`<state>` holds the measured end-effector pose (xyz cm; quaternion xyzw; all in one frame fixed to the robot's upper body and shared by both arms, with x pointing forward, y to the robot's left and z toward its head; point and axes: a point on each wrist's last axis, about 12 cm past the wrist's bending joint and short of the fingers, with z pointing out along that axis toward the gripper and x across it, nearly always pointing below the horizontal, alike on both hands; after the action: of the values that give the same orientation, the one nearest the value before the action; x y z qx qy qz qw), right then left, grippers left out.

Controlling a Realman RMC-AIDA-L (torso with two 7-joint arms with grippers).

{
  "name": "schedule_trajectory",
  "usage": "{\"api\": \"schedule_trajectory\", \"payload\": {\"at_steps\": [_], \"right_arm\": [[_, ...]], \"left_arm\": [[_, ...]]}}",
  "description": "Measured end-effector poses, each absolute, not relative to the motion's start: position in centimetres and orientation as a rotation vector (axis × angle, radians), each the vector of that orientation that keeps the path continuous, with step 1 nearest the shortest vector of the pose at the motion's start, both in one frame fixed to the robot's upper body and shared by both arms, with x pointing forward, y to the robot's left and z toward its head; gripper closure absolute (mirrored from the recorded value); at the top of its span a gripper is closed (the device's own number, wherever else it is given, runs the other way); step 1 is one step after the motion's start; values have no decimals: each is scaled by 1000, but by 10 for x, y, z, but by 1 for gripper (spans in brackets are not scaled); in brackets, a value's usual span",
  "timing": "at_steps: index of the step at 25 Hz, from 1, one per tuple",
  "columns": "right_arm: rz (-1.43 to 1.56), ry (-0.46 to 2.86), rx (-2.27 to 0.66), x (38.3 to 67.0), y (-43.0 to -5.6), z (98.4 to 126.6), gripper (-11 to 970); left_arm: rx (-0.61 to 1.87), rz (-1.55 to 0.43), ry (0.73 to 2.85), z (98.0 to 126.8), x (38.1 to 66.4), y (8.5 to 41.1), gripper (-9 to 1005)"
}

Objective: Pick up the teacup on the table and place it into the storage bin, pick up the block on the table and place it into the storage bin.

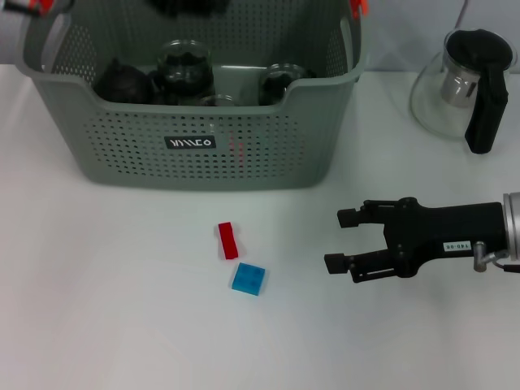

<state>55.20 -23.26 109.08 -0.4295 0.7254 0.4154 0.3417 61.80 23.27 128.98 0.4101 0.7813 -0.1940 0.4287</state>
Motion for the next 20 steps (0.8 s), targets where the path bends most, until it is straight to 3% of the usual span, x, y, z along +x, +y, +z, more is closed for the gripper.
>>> {"api": "schedule_trajectory", "payload": {"at_steps": [9, 18, 20], "right_arm": [[1084, 1888, -1123, 552, -235, 1092, 35], [1084, 1891, -1120, 551, -236, 1091, 35], [1082, 1891, -1121, 551, -236, 1091, 35]], "left_arm": [[876, -430, 1966, 1274, 669, 219, 563], [809, -356, 1986, 1263, 681, 219, 554], [804, -344, 1972, 1268, 680, 222, 472]]}}
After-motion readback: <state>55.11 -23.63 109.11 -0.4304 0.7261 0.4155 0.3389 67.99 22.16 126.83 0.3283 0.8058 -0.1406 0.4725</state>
